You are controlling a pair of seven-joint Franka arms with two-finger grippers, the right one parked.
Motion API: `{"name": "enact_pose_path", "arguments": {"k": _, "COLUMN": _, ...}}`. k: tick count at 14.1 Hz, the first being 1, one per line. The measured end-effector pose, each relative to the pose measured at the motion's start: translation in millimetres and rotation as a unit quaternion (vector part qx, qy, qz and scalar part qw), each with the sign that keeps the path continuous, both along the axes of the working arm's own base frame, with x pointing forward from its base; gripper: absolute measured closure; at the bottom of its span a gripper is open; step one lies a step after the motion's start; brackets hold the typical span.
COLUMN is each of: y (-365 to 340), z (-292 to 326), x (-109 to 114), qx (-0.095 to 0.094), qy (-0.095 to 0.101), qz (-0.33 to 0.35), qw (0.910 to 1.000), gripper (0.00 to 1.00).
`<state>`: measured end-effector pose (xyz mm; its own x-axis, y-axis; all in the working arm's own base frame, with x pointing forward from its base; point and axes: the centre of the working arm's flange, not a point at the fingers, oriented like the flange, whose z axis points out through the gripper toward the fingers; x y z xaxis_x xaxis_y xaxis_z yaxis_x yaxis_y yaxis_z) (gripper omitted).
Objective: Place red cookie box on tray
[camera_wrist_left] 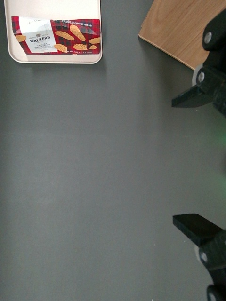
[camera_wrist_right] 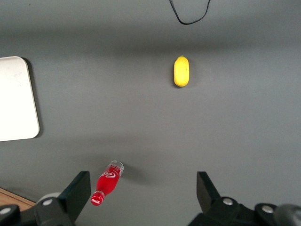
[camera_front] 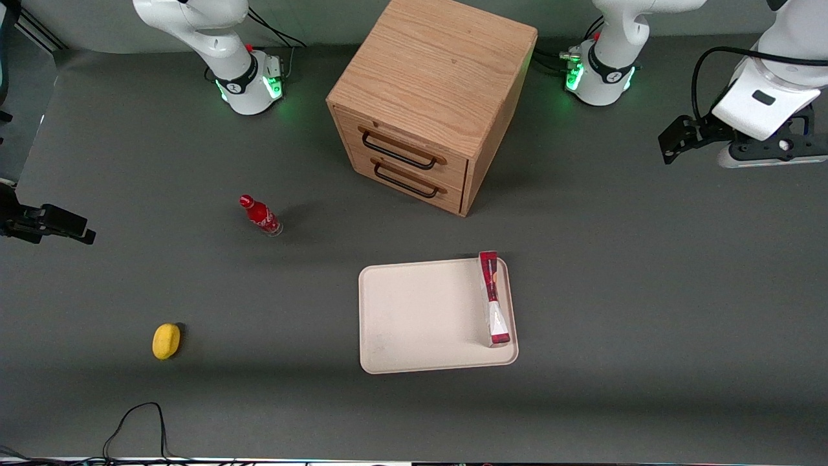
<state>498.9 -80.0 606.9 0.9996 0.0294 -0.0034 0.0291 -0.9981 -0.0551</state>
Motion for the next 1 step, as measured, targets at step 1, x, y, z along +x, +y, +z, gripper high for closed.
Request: {"name": "enact_pose_path", "arguments": {"k": 1, "y": 5.3, "z": -2.8, "x": 2.7, "qx": -0.003, "qy": 0.002, "qz": 0.0, "qw": 1.0, "gripper": 0.0}}
